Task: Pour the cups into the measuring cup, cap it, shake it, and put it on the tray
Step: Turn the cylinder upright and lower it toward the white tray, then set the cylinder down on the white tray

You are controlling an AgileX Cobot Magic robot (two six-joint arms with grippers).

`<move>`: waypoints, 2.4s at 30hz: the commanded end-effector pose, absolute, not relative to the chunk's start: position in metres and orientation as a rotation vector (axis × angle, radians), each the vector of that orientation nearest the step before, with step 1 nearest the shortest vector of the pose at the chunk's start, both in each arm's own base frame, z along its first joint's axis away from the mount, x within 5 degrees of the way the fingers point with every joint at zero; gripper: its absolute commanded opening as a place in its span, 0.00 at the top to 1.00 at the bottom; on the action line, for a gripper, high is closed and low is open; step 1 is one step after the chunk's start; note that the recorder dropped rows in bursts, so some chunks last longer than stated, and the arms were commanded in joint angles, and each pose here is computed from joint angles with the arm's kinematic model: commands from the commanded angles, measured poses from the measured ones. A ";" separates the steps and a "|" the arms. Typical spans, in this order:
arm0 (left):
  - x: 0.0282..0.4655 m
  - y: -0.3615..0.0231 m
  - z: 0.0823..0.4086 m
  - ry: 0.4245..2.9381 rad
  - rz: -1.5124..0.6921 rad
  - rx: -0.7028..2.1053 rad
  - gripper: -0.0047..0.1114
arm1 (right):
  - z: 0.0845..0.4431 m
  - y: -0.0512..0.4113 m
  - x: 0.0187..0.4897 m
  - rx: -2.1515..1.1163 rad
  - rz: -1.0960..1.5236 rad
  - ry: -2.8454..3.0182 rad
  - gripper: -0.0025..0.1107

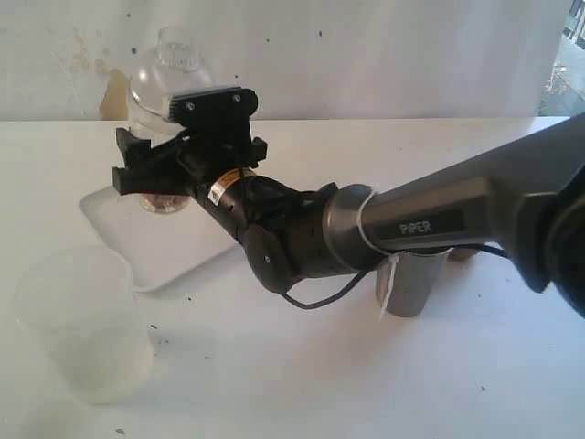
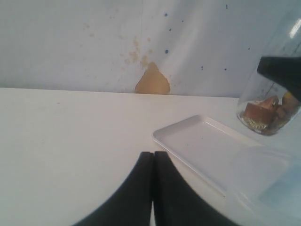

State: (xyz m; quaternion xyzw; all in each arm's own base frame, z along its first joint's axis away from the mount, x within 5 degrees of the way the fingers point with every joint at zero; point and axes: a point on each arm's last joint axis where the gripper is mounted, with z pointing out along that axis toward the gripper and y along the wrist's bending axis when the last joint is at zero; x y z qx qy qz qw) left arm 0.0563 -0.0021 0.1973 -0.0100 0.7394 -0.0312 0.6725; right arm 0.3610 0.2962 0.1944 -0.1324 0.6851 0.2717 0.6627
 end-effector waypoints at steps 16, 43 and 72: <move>0.056 -0.002 0.198 1.656 -0.075 -0.029 0.95 | 0.167 0.294 0.370 -0.343 0.541 1.555 0.98; 0.056 -0.002 0.198 1.656 -0.075 -0.029 0.95 | 0.141 0.295 0.371 -0.466 0.430 1.614 0.98; 0.056 -0.002 0.198 1.656 -0.075 -0.029 0.95 | 0.142 0.295 0.372 -0.484 0.390 1.511 0.13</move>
